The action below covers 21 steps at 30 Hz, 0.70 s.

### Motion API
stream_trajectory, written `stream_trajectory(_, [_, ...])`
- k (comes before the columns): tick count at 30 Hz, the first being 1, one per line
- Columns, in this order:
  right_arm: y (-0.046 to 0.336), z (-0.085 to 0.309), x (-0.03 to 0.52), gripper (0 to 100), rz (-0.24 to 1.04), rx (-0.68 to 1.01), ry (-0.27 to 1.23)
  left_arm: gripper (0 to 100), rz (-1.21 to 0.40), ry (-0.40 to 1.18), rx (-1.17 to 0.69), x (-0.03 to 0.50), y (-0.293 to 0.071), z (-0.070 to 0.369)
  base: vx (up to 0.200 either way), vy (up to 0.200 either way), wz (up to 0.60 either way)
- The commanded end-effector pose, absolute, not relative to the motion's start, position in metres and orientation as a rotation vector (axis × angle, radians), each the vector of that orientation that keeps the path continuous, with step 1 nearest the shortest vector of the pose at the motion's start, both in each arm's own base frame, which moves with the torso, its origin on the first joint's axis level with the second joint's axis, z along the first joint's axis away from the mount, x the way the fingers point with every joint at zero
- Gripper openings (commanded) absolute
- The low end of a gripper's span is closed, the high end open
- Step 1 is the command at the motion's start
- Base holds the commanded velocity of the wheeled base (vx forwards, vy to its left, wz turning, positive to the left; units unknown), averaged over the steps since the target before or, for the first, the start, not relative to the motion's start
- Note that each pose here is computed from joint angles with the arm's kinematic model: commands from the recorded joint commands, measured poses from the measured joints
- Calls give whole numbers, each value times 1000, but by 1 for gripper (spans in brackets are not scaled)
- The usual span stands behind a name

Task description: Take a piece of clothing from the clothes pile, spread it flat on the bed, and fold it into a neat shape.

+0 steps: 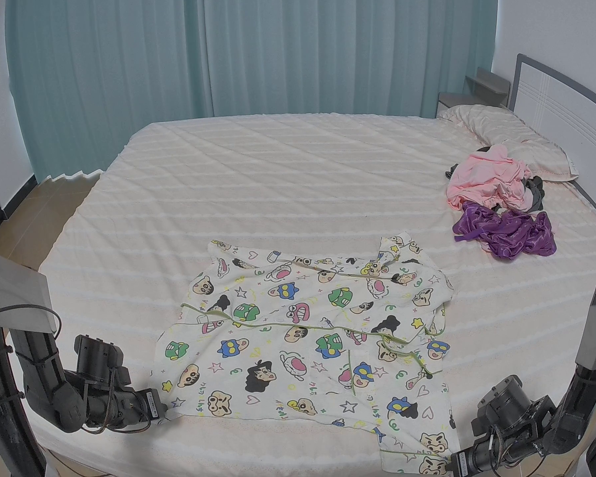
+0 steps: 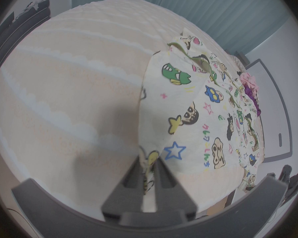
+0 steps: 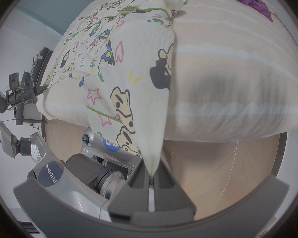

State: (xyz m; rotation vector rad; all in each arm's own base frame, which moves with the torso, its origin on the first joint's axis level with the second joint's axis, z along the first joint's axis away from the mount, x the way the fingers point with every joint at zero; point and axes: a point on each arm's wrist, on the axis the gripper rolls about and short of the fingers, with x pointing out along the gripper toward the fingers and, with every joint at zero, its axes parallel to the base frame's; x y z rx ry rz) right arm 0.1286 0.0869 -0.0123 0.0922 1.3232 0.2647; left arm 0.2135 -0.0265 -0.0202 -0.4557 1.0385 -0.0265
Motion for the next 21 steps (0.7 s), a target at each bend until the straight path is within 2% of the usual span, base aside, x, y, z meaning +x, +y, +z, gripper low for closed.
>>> stream_trajectory(1, [84,-13,124,0,256,85,1341,0,-20,1074,-448,202,-26,-22,0,0,0])
stream_trajectory(21, [76,-14,114,0,175,8,1423,0,-47,1183,-340,154,-26,-1,0,0,0])
